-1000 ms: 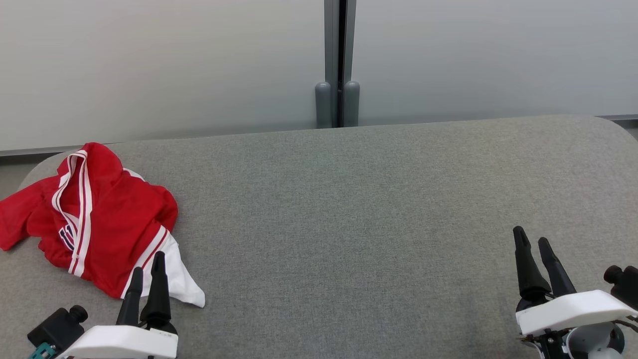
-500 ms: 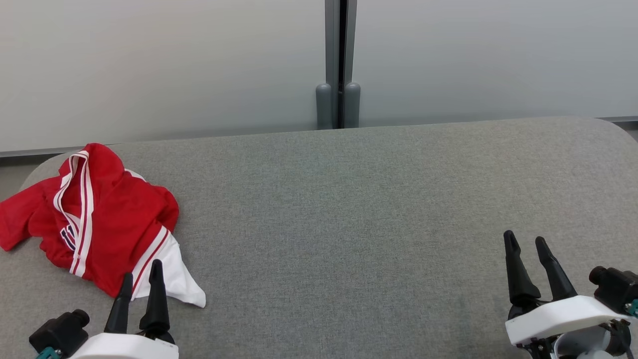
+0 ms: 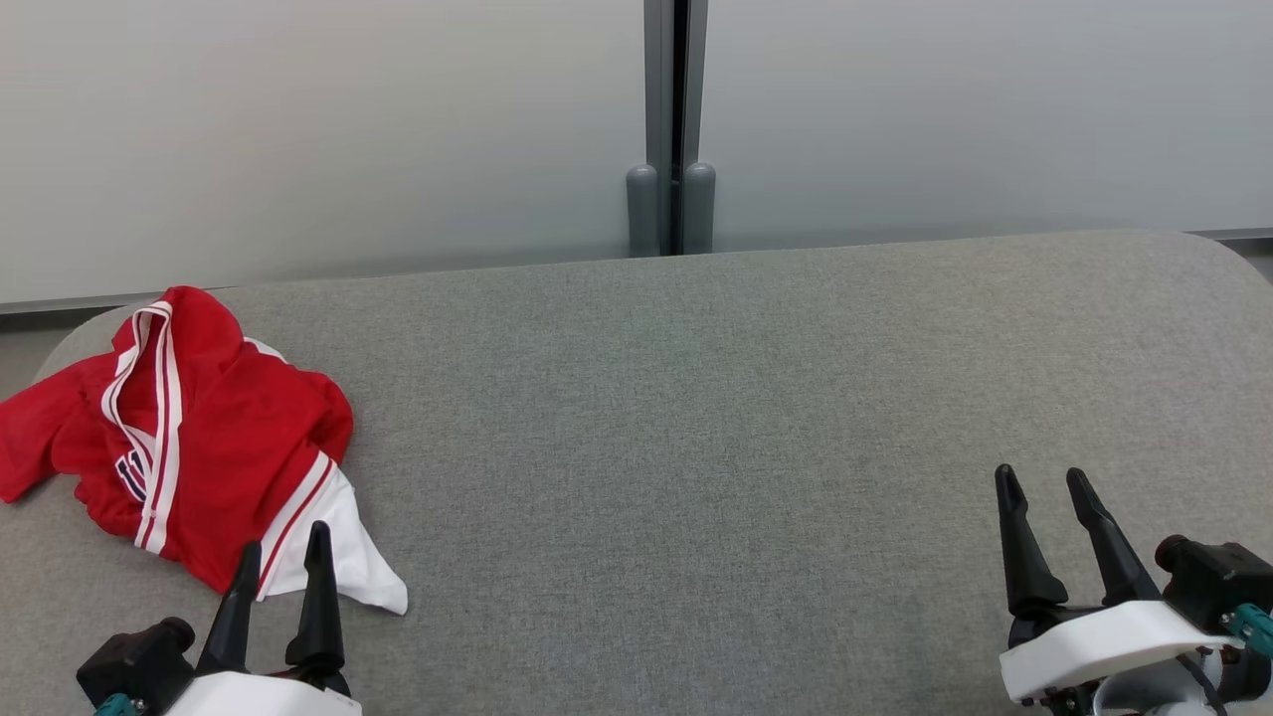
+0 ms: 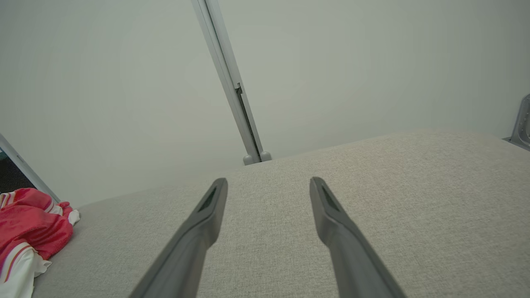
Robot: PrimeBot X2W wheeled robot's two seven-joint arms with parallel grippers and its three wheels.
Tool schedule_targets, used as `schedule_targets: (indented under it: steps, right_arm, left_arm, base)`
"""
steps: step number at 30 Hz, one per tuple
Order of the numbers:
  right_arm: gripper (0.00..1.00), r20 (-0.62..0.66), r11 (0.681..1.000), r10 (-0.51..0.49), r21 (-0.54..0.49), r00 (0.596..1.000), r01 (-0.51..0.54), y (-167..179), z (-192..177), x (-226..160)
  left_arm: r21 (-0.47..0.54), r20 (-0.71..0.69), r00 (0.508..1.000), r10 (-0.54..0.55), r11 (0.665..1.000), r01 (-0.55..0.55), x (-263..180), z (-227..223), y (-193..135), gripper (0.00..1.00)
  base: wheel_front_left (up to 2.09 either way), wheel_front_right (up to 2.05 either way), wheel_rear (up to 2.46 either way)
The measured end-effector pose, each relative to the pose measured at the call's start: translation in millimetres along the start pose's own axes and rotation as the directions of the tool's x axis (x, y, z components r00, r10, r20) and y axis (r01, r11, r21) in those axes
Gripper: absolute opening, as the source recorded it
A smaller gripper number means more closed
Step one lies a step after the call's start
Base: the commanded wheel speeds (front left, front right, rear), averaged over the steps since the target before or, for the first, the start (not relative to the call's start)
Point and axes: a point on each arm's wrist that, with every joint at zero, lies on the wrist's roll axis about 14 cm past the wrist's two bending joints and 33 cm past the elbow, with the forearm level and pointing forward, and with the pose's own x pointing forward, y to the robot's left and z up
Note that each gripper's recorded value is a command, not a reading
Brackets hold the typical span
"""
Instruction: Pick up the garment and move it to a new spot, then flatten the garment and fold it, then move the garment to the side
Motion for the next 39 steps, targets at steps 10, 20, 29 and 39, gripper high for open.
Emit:
schedule_targets:
  steps: [10,20,29,39]
  right_arm:
    - [1.00,0.012,0.995,0.008,-0.096,1.000,-0.007,-0.8,2.0,-2.1]
    - [1.00,0.031,0.985,0.010,-0.171,0.999,-0.005,-2.8,6.6,-2.6]
    - [1.00,0.039,0.973,0.021,-0.231,0.999,-0.011,-1.8,7.3,-4.2]
    - [1.00,0.035,0.963,0.021,-0.270,0.999,-0.010,-2.7,3.1,-7.6]
  left_arm:
    - [0.104,-0.004,1.000,-0.014,0.994,0.014,-2.5,-3.1,-0.2,1.00]
    - [0.193,-0.010,1.000,-0.030,0.981,0.031,-3.3,-5.8,-1.0,1.00]
    - [0.264,-0.012,1.000,-0.028,0.964,0.030,-7.9,-7.7,3.6,1.00]
    - [0.330,0.004,1.000,-0.014,0.944,0.012,-9.0,-3.2,12.2,1.00]
  base:
    - [0.00,0.00,0.00]
    - [0.00,0.00,0.00]
    - [0.00,0.00,0.00]
    - [0.00,0.00,0.00]
